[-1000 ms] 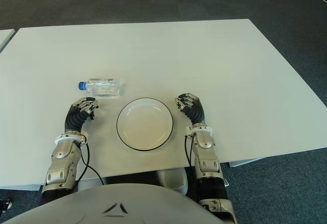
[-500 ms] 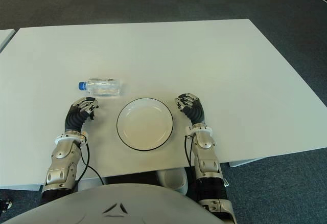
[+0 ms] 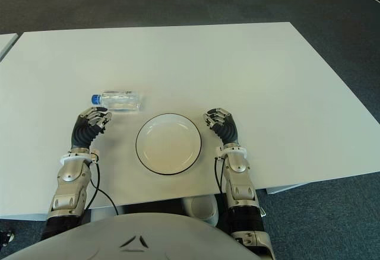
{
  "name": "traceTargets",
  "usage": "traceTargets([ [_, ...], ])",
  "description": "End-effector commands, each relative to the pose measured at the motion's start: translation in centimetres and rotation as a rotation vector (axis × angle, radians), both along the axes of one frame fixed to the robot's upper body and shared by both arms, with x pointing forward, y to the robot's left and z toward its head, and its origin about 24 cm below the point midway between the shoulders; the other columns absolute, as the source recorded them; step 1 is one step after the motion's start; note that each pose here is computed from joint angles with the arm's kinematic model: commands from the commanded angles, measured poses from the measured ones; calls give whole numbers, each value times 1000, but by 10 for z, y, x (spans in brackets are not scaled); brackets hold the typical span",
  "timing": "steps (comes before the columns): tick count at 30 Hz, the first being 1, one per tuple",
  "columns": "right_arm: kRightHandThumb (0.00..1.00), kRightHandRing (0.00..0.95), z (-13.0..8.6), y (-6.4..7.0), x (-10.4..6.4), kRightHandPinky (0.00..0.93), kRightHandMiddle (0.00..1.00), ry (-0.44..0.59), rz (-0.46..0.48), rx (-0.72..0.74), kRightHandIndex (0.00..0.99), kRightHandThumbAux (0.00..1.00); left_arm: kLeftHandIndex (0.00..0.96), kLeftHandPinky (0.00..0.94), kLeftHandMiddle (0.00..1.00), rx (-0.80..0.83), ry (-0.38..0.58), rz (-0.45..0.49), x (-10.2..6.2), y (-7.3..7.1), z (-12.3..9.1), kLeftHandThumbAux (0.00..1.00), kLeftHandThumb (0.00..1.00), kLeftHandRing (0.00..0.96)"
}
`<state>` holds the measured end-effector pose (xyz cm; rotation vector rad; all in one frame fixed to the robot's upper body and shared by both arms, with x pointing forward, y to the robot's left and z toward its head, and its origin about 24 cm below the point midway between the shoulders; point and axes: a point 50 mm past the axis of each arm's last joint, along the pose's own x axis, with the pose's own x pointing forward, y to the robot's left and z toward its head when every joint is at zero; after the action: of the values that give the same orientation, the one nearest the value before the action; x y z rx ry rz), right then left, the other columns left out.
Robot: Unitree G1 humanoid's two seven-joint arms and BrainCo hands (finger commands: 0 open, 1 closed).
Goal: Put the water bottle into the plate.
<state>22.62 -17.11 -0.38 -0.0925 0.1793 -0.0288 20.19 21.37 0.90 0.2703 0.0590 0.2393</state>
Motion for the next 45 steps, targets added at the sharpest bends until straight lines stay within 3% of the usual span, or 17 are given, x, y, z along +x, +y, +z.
traceTargets([
  [1, 706, 605, -9, 1, -4, 625, 597, 45, 5, 6, 430, 732, 400, 714, 570, 214, -86, -14, 7, -7, 20, 679, 837, 735],
  [6, 706, 608, -9, 2, -4, 624, 598, 47, 3, 8, 430, 732, 397, 700, 570, 490, -139, -12, 8, -6, 22, 680, 836, 723],
  [14, 706, 605, -10, 1, -3, 621, 593, 50, 1, 9, 430, 732, 402, 707, 574, 722, -193, -70, 19, -1, 28, 677, 838, 720],
  [17, 706, 604, -10, 1, -3, 621, 591, 50, 0, 8, 430, 732, 404, 671, 563, 801, -209, -82, 21, 1, 30, 677, 838, 695],
  [19, 706, 603, -10, 2, -3, 621, 591, 50, -2, 7, 430, 732, 410, 622, 531, 855, -218, -85, 23, 2, 31, 677, 837, 641],
  [22, 706, 603, -10, 2, -4, 621, 591, 49, -2, 8, 430, 732, 429, 487, 471, 927, -219, -94, 25, 4, 31, 676, 834, 470],
  [26, 705, 603, -11, 2, -4, 621, 590, 48, -1, 10, 430, 732, 416, 352, 331, 985, -212, -104, 28, 7, 28, 698, 738, 323],
  [29, 705, 603, -10, 2, -4, 620, 591, 46, 0, 11, 430, 732, 226, 247, 212, 1011, -212, -112, 35, 9, 23, 582, 655, 212],
  [32, 705, 603, -10, 2, -5, 616, 592, 46, 1, 12, 430, 732, 146, 184, 139, 1027, -217, -124, 40, 10, 20, 534, 646, 146],
  [35, 705, 601, -10, 3, -6, 615, 592, 46, 2, 12, 430, 732, 42, 54, 43, 1051, -211, -150, 48, 11, 15, 446, 636, 47],
  [45, 705, 596, -11, 2, -7, 609, 583, 61, -3, 7, 429, 732, 1, 1, 1, 1121, -179, -227, 57, 15, -4, 239, 573, 1],
])
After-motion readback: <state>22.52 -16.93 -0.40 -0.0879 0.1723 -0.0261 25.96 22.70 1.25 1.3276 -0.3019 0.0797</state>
